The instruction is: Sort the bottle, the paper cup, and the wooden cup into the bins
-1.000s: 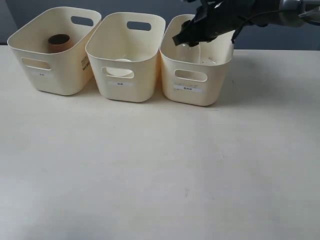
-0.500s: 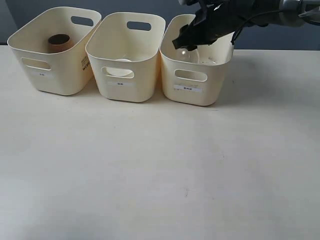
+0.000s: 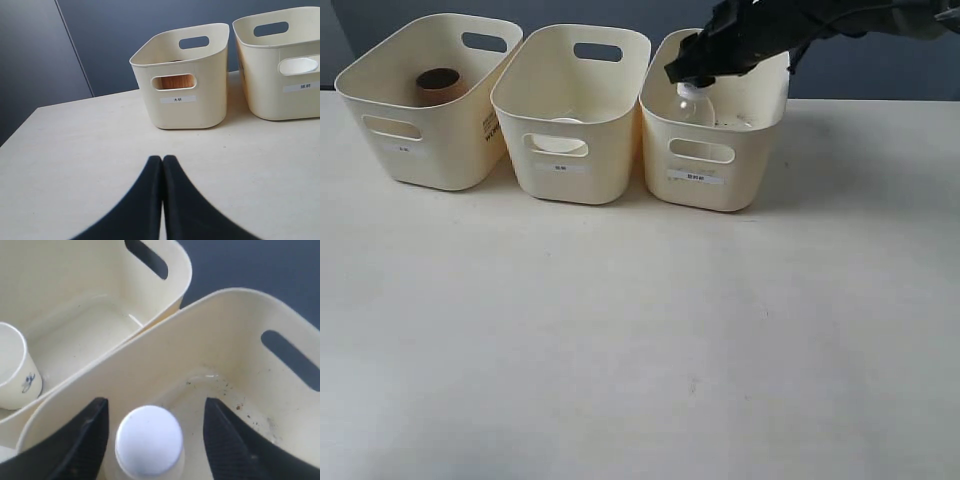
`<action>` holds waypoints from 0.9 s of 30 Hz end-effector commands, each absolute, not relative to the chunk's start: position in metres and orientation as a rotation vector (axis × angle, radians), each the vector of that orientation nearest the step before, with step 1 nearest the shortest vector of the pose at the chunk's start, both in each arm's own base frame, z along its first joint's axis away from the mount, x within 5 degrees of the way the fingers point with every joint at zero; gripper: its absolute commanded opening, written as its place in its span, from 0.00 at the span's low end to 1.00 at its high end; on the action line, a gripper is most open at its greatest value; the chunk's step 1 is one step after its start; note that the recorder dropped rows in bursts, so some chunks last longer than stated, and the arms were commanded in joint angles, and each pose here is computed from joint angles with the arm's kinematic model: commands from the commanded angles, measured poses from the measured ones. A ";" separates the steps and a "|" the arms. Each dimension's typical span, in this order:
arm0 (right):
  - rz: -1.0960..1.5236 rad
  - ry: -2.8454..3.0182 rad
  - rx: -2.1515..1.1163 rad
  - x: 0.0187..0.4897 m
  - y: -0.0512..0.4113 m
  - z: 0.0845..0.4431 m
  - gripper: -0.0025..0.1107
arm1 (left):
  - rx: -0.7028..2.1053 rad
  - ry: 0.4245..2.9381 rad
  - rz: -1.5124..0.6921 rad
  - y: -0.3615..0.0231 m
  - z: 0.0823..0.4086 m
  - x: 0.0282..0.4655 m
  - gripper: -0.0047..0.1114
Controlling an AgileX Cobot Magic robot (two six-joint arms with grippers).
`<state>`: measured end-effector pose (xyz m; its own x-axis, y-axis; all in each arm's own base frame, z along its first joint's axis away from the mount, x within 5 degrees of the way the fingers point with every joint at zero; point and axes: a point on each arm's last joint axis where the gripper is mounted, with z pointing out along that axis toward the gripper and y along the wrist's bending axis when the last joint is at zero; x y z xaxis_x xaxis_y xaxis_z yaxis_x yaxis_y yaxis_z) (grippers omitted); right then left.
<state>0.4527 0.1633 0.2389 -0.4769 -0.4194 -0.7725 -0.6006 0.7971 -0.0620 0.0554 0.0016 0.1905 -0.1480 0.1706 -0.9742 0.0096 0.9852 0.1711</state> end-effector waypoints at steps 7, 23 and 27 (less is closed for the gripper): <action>0.234 1.978 -0.764 0.420 0.151 0.330 0.46 | 0.133 1.711 0.137 0.001 0.192 0.056 0.04; 0.021 2.111 -0.590 0.379 0.093 0.330 0.44 | 0.133 1.711 0.137 0.001 0.192 0.056 0.04; -0.013 2.061 -0.556 0.358 0.080 0.330 0.44 | 0.133 1.711 0.137 0.001 0.192 0.056 0.04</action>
